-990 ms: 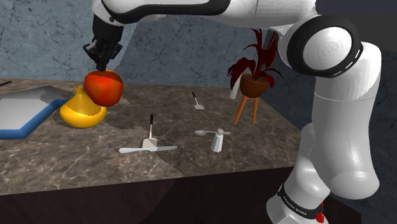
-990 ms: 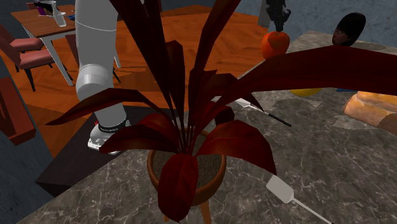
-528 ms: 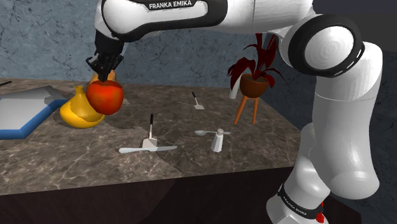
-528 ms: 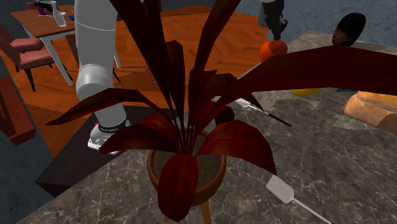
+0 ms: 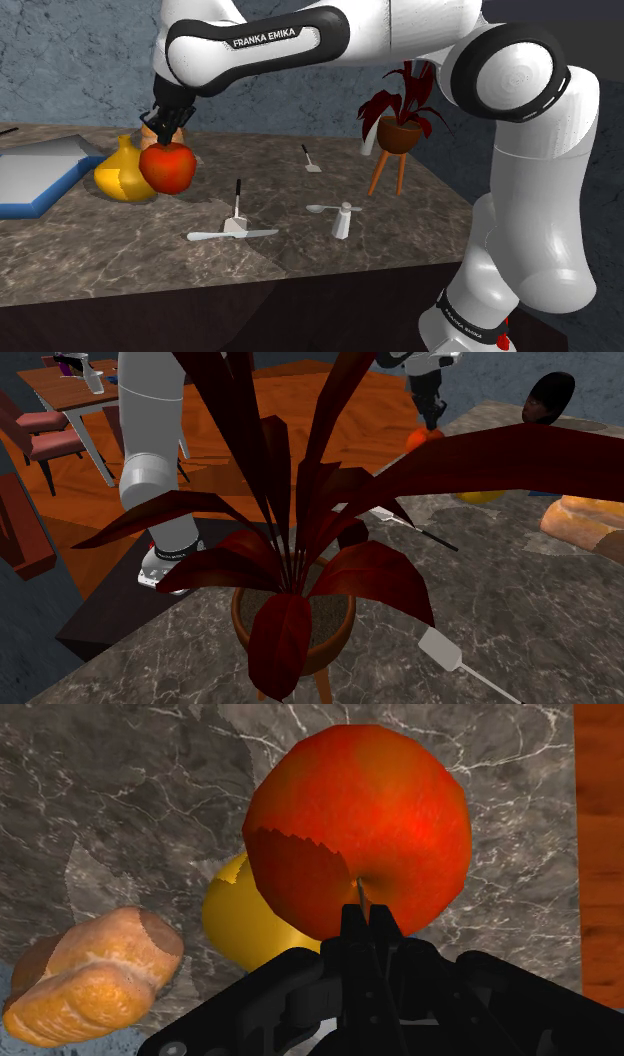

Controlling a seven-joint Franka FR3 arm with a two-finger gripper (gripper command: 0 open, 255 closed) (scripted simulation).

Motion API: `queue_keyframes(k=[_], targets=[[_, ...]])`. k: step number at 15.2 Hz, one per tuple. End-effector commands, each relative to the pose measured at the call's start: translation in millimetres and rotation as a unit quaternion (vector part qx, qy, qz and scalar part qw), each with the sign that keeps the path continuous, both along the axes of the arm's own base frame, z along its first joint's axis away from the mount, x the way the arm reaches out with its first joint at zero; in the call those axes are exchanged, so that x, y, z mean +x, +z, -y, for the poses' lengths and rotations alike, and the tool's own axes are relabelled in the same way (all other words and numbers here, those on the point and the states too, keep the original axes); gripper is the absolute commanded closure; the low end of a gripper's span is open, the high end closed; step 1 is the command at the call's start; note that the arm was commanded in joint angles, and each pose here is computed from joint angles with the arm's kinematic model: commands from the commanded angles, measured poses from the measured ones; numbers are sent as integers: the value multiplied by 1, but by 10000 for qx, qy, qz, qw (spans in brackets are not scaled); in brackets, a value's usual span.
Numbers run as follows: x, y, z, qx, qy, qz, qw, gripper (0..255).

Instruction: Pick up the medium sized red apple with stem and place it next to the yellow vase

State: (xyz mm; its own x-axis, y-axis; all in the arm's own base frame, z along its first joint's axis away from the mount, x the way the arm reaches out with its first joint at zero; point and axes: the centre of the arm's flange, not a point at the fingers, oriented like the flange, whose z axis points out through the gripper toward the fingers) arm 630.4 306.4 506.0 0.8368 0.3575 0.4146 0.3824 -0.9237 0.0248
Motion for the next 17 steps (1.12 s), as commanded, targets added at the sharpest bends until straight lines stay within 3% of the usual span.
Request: queue_keyframes(k=[1, 17], targets=[[0, -10, 0, 3, 0, 5, 10000, 255], [0, -97, 0, 3, 0, 5, 10000, 255]])
